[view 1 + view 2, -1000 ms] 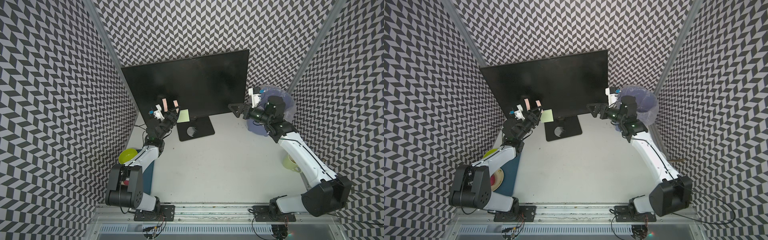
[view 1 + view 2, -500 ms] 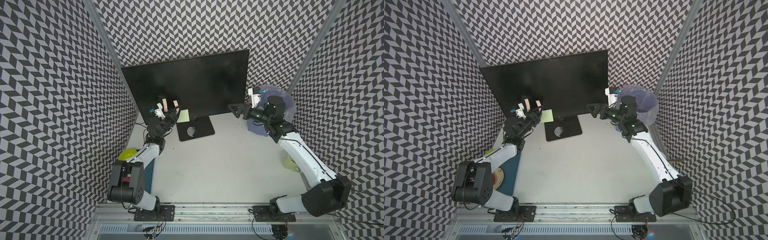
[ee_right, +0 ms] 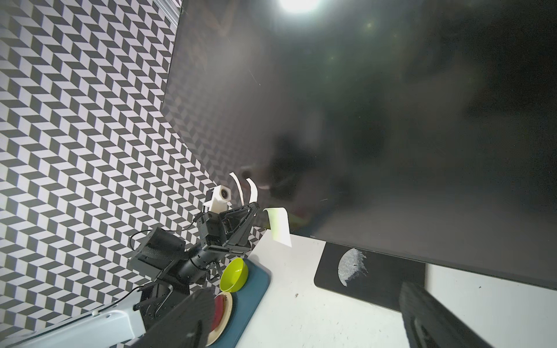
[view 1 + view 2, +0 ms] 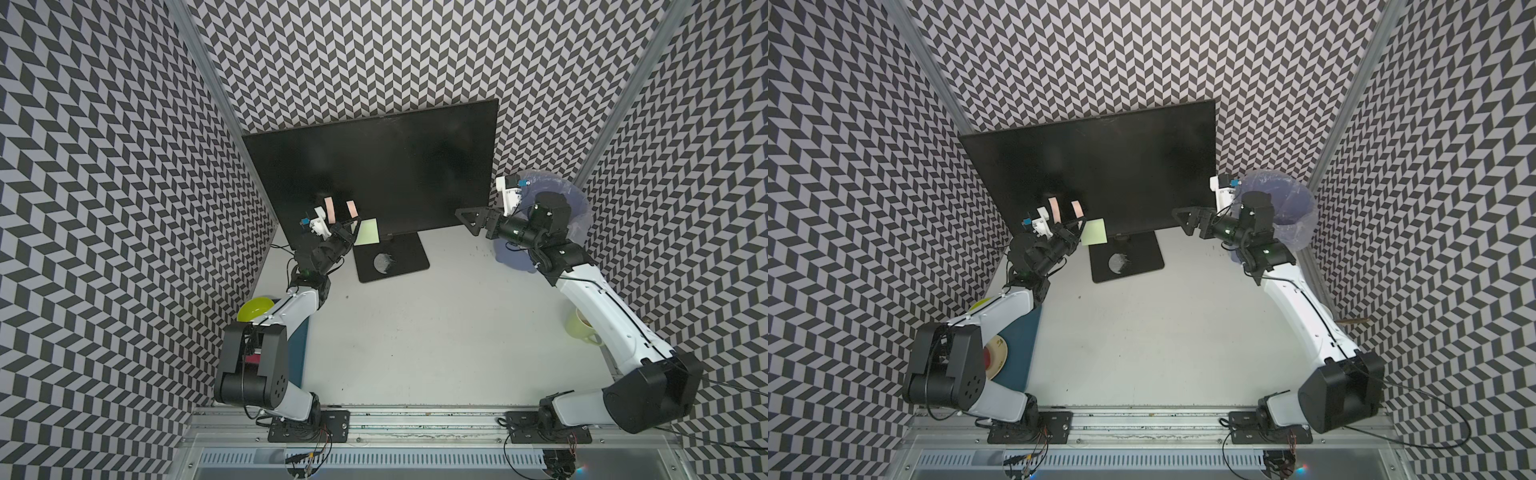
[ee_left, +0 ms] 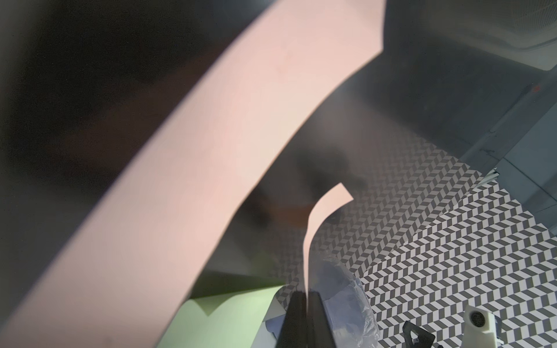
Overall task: Remove the sticky note from the monitor
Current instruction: Tear off the sticky note from the monitor.
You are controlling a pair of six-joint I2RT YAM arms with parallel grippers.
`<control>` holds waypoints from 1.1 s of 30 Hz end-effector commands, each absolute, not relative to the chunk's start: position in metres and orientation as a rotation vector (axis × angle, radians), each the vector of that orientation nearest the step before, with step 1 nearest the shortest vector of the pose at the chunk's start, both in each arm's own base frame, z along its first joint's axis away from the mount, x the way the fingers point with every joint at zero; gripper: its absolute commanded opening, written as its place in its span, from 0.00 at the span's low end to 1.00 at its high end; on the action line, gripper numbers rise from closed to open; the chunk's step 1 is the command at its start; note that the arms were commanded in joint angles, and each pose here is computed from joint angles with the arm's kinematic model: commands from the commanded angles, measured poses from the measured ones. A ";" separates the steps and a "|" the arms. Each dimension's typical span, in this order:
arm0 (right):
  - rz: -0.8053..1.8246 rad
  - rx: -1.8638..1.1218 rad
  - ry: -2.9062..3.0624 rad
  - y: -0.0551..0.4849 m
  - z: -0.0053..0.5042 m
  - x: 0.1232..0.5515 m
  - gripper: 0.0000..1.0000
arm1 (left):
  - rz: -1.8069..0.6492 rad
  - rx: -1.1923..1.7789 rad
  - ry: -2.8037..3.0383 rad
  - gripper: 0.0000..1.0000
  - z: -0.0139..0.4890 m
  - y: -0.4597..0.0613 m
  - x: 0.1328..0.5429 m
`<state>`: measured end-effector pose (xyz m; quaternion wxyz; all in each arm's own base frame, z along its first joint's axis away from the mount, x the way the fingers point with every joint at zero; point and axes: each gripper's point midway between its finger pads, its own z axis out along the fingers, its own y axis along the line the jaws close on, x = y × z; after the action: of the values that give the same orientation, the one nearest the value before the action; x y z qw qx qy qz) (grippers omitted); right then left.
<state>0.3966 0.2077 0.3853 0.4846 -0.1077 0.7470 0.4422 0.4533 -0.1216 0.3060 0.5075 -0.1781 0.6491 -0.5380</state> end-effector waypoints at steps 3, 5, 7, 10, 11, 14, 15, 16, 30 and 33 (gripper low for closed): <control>1.140 -0.314 1.705 0.216 0.419 0.386 0.99 | -1.271 -0.348 1.545 0.00 0.326 -0.124 0.436; 1.176 -0.324 1.697 0.222 0.422 0.381 0.99 | -1.270 -0.309 1.560 0.00 0.329 -0.131 0.429; 1.224 -0.340 1.690 0.231 0.423 0.374 0.99 | -1.255 -0.258 1.579 0.00 0.333 -0.139 0.420; 1.313 -0.360 1.676 0.246 0.424 0.363 0.98 | -1.243 -0.156 1.583 0.00 0.344 -0.153 0.404; 1.352 -0.369 1.670 0.252 0.424 0.358 0.98 | -1.249 -0.115 1.584 0.00 0.347 -0.160 0.398; 1.456 -0.392 1.656 0.271 0.423 0.347 0.96 | -1.280 0.010 1.592 0.00 0.356 -0.183 0.384; 1.480 -0.405 1.651 0.278 0.423 0.343 0.95 | -1.294 0.047 1.599 0.00 0.358 -0.191 0.380; 1.499 -0.420 1.646 0.285 0.424 0.340 0.93 | -1.311 0.087 1.599 0.00 0.362 -0.199 0.376; 1.670 -0.581 1.660 0.328 0.404 0.330 0.66 | -1.448 0.429 1.572 0.00 0.384 -0.268 0.337; 1.680 -0.590 1.650 0.329 0.406 0.331 0.59 | -1.450 0.449 1.571 0.00 0.384 -0.273 0.334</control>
<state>0.3393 0.3255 0.3763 0.3250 -0.1911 0.6758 0.6334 0.3395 -0.2662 0.3767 0.4580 0.1551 0.6461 -0.5905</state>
